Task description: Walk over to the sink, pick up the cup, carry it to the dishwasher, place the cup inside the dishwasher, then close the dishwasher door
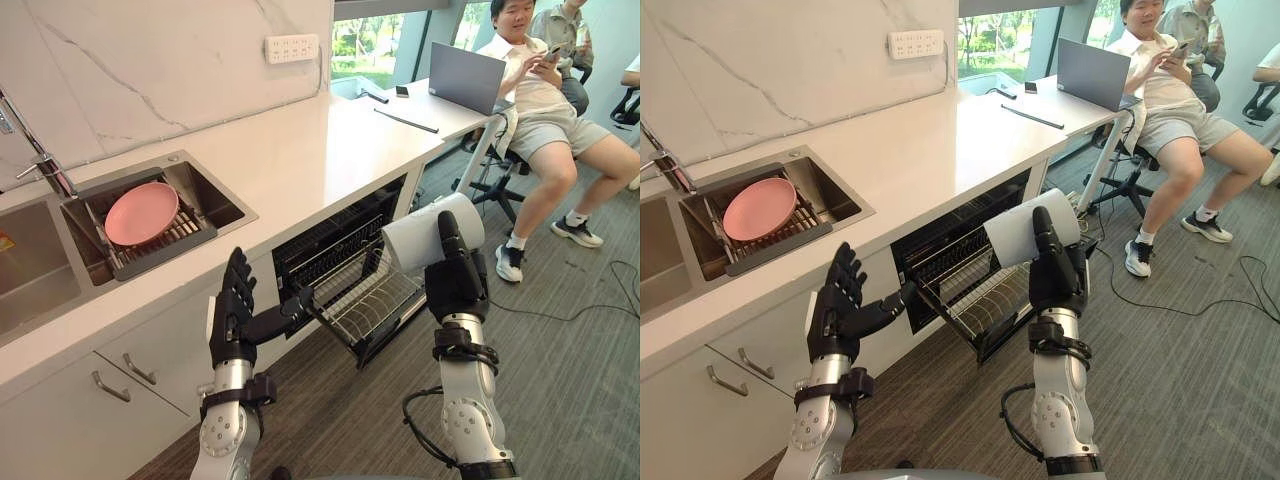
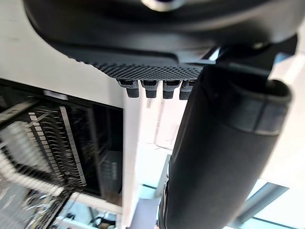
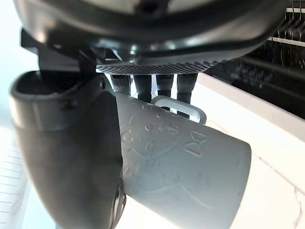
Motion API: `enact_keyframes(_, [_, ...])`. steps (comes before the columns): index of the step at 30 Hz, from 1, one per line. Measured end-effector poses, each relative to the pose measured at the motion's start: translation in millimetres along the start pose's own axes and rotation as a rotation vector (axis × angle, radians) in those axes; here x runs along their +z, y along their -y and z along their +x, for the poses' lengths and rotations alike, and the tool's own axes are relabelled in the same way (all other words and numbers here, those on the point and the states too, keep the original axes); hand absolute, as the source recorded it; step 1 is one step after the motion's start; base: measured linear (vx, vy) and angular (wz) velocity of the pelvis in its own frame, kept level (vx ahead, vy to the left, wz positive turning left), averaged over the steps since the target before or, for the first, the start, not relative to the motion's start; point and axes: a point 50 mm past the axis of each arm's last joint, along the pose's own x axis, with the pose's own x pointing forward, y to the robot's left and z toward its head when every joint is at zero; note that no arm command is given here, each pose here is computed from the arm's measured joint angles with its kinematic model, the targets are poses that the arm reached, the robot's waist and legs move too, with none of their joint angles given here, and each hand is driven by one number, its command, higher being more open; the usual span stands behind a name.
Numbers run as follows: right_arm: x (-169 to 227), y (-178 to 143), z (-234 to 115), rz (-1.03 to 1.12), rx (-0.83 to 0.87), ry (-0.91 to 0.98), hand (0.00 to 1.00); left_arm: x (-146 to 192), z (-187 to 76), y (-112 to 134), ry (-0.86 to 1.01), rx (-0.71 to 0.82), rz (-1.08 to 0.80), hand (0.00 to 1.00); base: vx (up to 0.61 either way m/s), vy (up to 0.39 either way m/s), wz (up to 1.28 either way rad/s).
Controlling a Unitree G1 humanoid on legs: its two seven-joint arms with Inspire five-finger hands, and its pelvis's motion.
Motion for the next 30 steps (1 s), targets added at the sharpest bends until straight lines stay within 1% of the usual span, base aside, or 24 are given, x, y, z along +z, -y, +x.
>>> enact_keyframes(7, [10, 17, -5, -0.079, -0.059, 0.031, 0.00, -51, -15, -20, -0.251, -0.016, 0.053, 1.00, 0.00, 0.000, 0.00])
enact_keyframes(10, [14, 21, -6, -0.100, -0.071, 0.044, 0.00, -60, -19, -27, -0.297, -0.003, 0.064, 1.00, 0.00, 0.000, 0.00])
enact_keyframes(16, [4, 37, -13, -0.180, -0.124, -0.015, 0.00, -95, -36, -54, -0.480, 0.073, 0.117, 1.00, -0.01, -0.004, 0.02])
enact_keyframes(18, [-1, 43, -15, -0.193, -0.146, -0.047, 0.00, -106, -45, -65, -0.552, 0.105, 0.149, 1.00, -0.01, -0.004, 0.03])
enact_keyframes(20, [-3, 44, -16, -0.197, -0.151, -0.056, 0.00, -111, -49, -70, -0.583, 0.120, 0.160, 1.00, 0.00, -0.001, 0.02])
enact_keyframes(24, [-6, 48, -16, -0.272, -0.154, -0.076, 0.00, -119, -60, -81, -0.648, 0.134, 0.221, 1.00, 0.01, -0.005, 0.02])
enact_keyframes(30, [-3, 48, -11, -0.356, -0.154, -0.066, 0.00, -124, -62, -89, -0.686, 0.159, 0.244, 1.00, 0.01, -0.008, 0.04])
